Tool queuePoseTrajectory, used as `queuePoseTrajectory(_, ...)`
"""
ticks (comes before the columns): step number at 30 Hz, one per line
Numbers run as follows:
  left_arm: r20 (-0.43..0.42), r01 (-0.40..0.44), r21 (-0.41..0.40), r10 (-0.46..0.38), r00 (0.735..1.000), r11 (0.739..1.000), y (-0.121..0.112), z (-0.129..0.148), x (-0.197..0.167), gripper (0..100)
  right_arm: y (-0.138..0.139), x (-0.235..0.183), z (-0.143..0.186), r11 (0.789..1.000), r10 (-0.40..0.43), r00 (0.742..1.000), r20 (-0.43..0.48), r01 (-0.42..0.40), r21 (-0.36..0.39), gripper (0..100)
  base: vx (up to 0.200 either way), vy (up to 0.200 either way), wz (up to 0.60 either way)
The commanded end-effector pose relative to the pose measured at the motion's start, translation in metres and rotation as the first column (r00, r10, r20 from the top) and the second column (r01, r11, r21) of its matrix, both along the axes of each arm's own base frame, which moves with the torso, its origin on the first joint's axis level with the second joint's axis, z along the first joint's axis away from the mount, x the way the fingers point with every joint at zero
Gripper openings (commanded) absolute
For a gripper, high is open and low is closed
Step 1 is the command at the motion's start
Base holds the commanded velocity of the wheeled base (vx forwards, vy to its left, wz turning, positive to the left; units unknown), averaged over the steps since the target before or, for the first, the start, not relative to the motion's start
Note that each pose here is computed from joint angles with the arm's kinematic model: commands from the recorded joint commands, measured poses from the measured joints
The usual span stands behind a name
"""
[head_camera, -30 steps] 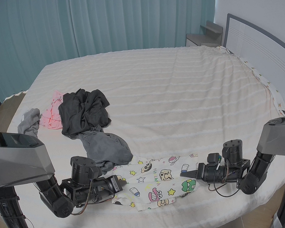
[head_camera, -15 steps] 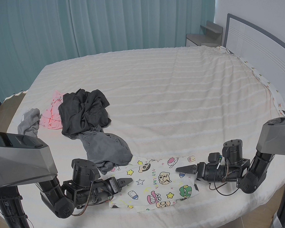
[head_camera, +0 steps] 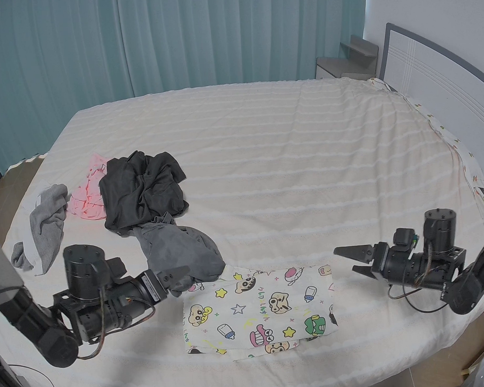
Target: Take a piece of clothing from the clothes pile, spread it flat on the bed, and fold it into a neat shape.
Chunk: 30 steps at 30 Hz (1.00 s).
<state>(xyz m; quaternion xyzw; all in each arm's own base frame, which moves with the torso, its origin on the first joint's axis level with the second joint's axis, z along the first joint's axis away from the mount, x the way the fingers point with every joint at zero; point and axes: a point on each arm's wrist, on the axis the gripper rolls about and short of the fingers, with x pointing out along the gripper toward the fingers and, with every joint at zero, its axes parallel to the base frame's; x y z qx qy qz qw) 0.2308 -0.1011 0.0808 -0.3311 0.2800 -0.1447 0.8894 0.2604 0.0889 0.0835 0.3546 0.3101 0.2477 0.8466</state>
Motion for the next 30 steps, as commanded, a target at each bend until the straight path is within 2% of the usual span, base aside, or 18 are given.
queuePoseTrajectory(1, 0.304, -0.100, 0.048, 0.081, 0.949, 0.994, 0.037, 0.071, -0.073, 100, -0.040, -0.087, 0.077, 0.996, -0.085, 0.971, 0.224, 0.084, 0.013, 100, 0.000, 0.000, 0.00)
queuePoseTrajectory(4, 0.348, -0.212, 0.082, 0.172, 0.922, 0.974, 0.051, 0.085, -0.104, 100, -0.052, -0.126, 0.091, 0.995, -0.095, 0.966, 0.239, 0.101, -0.014, 100, 0.000, 0.000, 0.00)
queuePoseTrajectory(7, 0.375, -0.262, 0.111, 0.204, 0.904, 0.959, 0.066, 0.091, -0.143, 100, -0.061, -0.158, 0.097, 0.992, -0.102, 0.962, 0.254, 0.116, -0.042, 100, 0.000, 0.000, 0.00)
queuePoseTrajectory(10, 0.407, -0.330, 0.209, 0.225, 0.885, 0.920, 0.084, 0.088, -0.178, 100, -0.068, -0.187, 0.096, 0.988, -0.095, 0.950, 0.299, 0.128, -0.091, 100, 0.000, 0.000, 0.00)
queuePoseTrajectory(11, 0.417, -0.339, 0.223, 0.225, 0.881, 0.914, 0.088, 0.088, -0.186, 100, -0.069, -0.193, 0.095, 0.987, -0.090, 0.946, 0.310, 0.127, -0.102, 100, 0.000, 0.000, 0.00)
queuePoseTrajectory(13, 0.468, -0.393, 0.236, 0.250, 0.847, 0.889, 0.105, 0.092, -0.220, 100, -0.074, -0.223, 0.092, 0.985, -0.061, 0.929, 0.364, 0.116, -0.131, 100, 0.000, 0.000, 0.00)
queuePoseTrajectory(15, 0.471, -0.424, 0.240, 0.277, 0.838, 0.873, 0.109, 0.093, -0.228, 100, -0.075, -0.230, 0.090, 0.984, -0.055, 0.925, 0.376, 0.114, -0.136, 100, 0.000, 0.000, 0.00)
queuePoseTrajectory(16, 0.469, -0.494, 0.255, 0.341, 0.815, 0.831, 0.112, 0.094, -0.241, 100, -0.077, -0.241, 0.086, 0.982, -0.043, 0.917, 0.397, 0.112, -0.152, 100, 0.000, 0.000, 0.00)
queuePoseTrajectory(18, 0.479, -0.565, 0.266, 0.402, 0.780, 0.781, 0.113, 0.093, -0.250, 100, -0.079, -0.251, 0.082, 0.980, -0.040, 0.909, 0.416, 0.117, -0.162, 100, 0.000, 0.000, 0.00)
queuePoseTrajectory(19, 0.482, -0.570, 0.266, 0.405, 0.777, 0.777, 0.113, 0.093, -0.250, 100, -0.079, -0.252, 0.081, 0.980, -0.040, 0.907, 0.420, 0.118, -0.161, 100, 0.000, 0.000, 0.00)
queuePoseTrajectory(21, 0.546, -0.623, 0.296, 0.407, 0.732, 0.724, 0.113, 0.088, -0.264, 100, -0.081, -0.265, 0.078, 0.981, -0.040, 0.880, 0.474, 0.125, -0.148, 100, 0.000, 0.000, 0.00)
queuePoseTrajectory(23, 0.577, -0.638, 0.320, 0.390, 0.717, 0.700, 0.114, 0.083, -0.272, 100, -0.082, -0.273, 0.076, 0.980, -0.040, 0.855, 0.518, 0.135, -0.147, 100, 0.000, 0.000, 0.00)
queuePoseTrajectory(24, 0.577, -0.638, 0.320, 0.390, 0.717, 0.700, 0.114, 0.083, -0.272, 100, -0.082, -0.273, 0.076, 0.980, -0.040, 0.855, 0.518, 0.135, -0.147, 100, 0.000, 0.000, 0.00)
queuePoseTrajectory(25, 0.584, -0.654, 0.349, 0.390, 0.712, 0.672, 0.113, 0.077, -0.279, 100, -0.084, -0.280, 0.073, 0.977, -0.031, 0.828, 0.560, 0.145, -0.159, 100, 0.000, 0.000, 0.00)
queuePoseTrajectory(26, 0.584, -0.654, 0.349, 0.390, 0.712, 0.672, 0.113, 0.077, -0.279, 100, -0.084, -0.280, 0.073, 0.977, -0.031, 0.828, 0.560, 0.145, -0.159, 100, 0.000, 0.000, 0.00)
queuePoseTrajectory(27, 0.570, -0.678, 0.374, 0.420, 0.706, 0.633, 0.110, 0.070, -0.285, 100, -0.084, -0.286, 0.066, 0.972, -0.020, 0.811, 0.585, 0.153, -0.178, 100, 0.000, 0.000, 0.00)
queuePoseTrajectory(29, 0.566, -0.680, 0.378, 0.424, 0.707, 0.628, 0.110, 0.069, -0.285, 100, -0.085, -0.287, 0.065, 0.971, -0.020, 0.809, 0.588, 0.155, -0.181, 100, 0.000, 0.000, 0.00)
queuePoseTrajectory(30, 0.536, -0.682, 0.404, 0.447, 0.716, 0.610, 0.107, 0.062, -0.288, 100, -0.086, -0.293, 0.053, 0.963, 0.001, 0.790, 0.613, 0.165, -0.214, 100, 0.000, 0.000, 0.00)
